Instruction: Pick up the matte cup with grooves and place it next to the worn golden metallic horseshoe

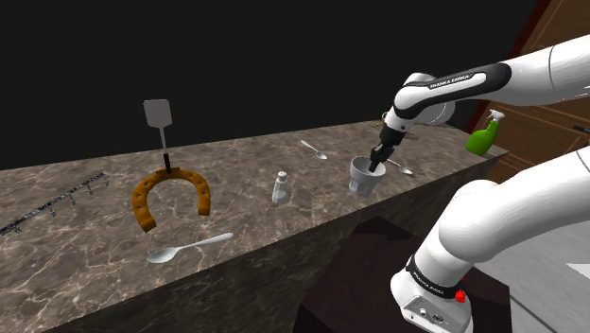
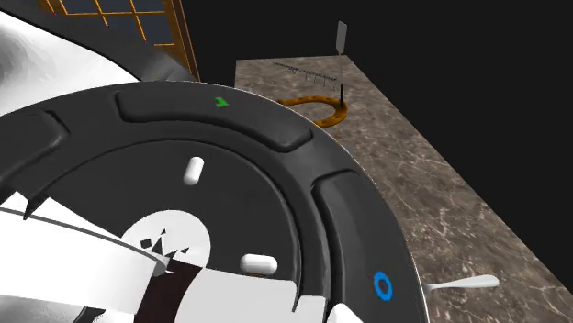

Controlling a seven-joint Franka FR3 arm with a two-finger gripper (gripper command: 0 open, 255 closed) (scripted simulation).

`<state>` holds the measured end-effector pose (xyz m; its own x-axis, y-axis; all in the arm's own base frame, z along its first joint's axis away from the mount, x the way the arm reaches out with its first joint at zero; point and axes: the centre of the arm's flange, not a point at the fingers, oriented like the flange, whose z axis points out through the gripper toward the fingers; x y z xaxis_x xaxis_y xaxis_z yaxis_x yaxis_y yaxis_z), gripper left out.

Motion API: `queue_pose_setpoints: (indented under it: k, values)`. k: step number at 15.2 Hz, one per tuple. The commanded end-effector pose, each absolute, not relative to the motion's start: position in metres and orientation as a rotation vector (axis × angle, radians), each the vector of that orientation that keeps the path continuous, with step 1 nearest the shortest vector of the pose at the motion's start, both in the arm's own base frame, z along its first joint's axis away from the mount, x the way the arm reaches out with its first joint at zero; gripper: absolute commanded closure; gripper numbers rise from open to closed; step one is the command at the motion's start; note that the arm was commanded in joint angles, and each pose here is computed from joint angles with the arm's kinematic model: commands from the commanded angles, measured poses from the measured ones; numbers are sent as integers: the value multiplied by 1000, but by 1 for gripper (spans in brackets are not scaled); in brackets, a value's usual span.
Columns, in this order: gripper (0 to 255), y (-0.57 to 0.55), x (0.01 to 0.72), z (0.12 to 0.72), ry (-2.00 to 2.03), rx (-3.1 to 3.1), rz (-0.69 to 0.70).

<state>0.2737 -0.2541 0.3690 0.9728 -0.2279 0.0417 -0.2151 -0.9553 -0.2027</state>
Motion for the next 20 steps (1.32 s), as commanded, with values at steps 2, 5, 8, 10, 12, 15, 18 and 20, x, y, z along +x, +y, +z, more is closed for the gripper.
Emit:
queue_pose_setpoints:
  k: [2,5,8,10,12,15,18,20]
  values:
    - [255,-254,274,384,331,-2923,-95]
    - [255,-254,274,400,331,-2923,-95]
    - [255,-254,274,415,331,-2923,-95]
    - [255,-254,274,426,331,-2923,-95]
    - [255,-254,274,437,331,-2923,-95]
    - [255,-254,274,452,331,-2923,-95]
    - [255,-254,274,468,331,-2923,-95]
    - [255,-254,274,479,331,-2923,-95]
